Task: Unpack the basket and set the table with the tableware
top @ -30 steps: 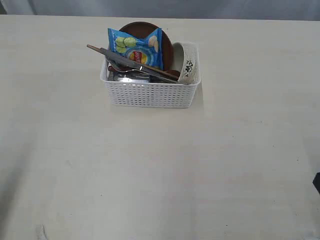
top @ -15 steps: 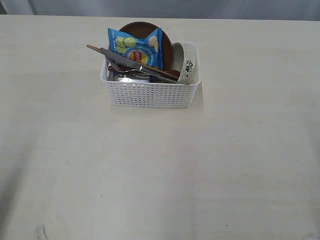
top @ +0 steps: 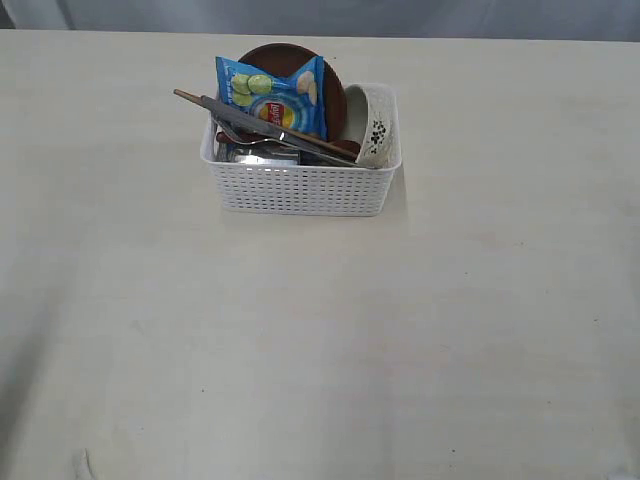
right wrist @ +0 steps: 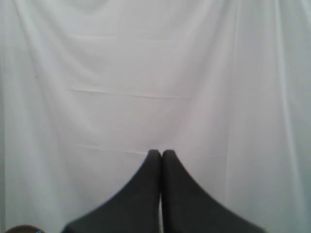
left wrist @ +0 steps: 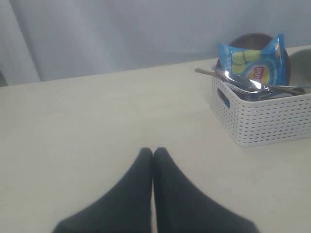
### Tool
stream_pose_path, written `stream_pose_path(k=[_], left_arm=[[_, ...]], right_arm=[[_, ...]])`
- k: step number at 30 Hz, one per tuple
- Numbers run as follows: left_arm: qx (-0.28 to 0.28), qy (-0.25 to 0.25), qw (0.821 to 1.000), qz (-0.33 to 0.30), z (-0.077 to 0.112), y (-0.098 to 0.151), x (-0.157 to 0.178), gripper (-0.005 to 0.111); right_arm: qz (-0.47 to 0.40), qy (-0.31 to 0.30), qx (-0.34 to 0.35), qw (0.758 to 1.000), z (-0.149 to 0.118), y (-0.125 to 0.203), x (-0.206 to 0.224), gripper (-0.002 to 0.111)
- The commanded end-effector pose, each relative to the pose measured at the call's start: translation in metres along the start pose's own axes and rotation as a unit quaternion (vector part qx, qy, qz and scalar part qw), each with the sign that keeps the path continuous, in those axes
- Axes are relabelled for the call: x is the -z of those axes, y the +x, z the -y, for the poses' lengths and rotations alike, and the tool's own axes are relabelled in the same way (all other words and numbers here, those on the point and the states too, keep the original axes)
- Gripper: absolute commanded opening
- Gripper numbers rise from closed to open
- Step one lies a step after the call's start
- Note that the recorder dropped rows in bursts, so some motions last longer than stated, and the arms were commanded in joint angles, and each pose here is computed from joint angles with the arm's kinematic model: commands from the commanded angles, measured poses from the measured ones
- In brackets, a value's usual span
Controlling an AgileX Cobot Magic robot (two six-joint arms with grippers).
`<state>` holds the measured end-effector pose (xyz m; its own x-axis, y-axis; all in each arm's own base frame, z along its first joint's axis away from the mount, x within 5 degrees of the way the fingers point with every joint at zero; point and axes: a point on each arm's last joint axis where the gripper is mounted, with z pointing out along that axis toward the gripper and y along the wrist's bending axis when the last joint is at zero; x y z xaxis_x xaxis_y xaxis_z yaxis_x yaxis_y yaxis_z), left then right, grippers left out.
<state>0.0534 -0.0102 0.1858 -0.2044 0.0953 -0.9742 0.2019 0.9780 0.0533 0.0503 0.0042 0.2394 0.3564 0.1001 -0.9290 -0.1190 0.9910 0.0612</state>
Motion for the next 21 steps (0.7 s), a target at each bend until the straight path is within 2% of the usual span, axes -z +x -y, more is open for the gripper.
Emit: stream_pose_path(k=[1,5,11,17,21], left_arm=[[-0.001,-0.001,1.0,0.004,0.0,0.0,0.0,0.0],[-0.001,-0.001,1.0,0.004,0.0,0.0,0.0,0.0],[-0.001,-0.001,1.0,0.004,0.0,0.0,0.0,0.0],[-0.001,-0.001,1.0,0.004,0.0,0.0,0.0,0.0],[-0.001,-0.001,1.0,0.004,0.0,0.0,0.0,0.0]], right_arm=[[0.019,0.002,-0.021,1.0,0.0,-0.003,0.001,0.0],[0.014,0.001,-0.031,0.999,0.0,-0.009,-0.001,0.0],[0.0,-0.007,0.008,1.0,-0.005,-0.065,-0.011,0.0],[-0.097,-0.015,0.013,0.995,-0.01,-0.107,-0.047,0.0],[-0.19,-0.049,0.025,0.98,-0.017,-0.108,-0.079,0.0]])
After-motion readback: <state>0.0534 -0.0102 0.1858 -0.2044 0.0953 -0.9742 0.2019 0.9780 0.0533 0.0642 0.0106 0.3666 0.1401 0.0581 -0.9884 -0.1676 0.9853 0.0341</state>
